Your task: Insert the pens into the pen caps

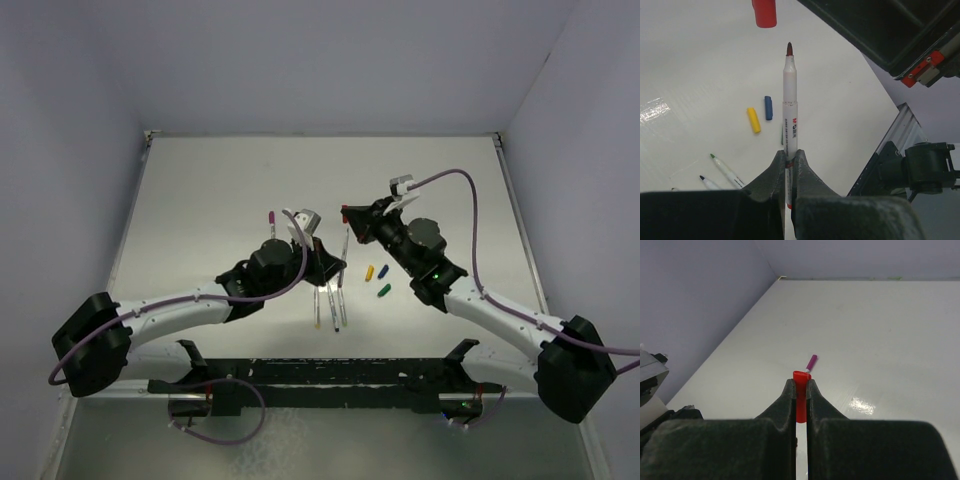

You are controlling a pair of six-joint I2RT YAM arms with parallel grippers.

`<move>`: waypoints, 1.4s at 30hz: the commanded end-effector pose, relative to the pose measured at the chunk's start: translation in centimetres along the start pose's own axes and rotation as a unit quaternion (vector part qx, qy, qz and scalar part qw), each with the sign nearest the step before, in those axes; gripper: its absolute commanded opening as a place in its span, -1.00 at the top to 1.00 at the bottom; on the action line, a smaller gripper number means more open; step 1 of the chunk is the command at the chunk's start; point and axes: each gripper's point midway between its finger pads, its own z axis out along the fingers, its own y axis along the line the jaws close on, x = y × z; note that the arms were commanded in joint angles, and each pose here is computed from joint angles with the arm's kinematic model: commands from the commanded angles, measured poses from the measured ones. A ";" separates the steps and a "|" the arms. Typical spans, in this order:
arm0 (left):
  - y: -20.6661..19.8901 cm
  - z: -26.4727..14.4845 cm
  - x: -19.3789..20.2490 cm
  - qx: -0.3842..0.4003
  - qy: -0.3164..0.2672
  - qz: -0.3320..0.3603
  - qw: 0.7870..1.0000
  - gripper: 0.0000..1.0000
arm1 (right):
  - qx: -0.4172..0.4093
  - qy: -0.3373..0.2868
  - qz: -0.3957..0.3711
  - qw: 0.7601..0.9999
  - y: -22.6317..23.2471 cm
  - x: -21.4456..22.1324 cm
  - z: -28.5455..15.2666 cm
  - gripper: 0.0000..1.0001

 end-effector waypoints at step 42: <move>-0.9 -0.6 -3.0 0.005 -0.062 -0.012 0.998 1.00 | -0.046 -0.063 0.036 0.996 2.0 -3.0 -0.8 1.00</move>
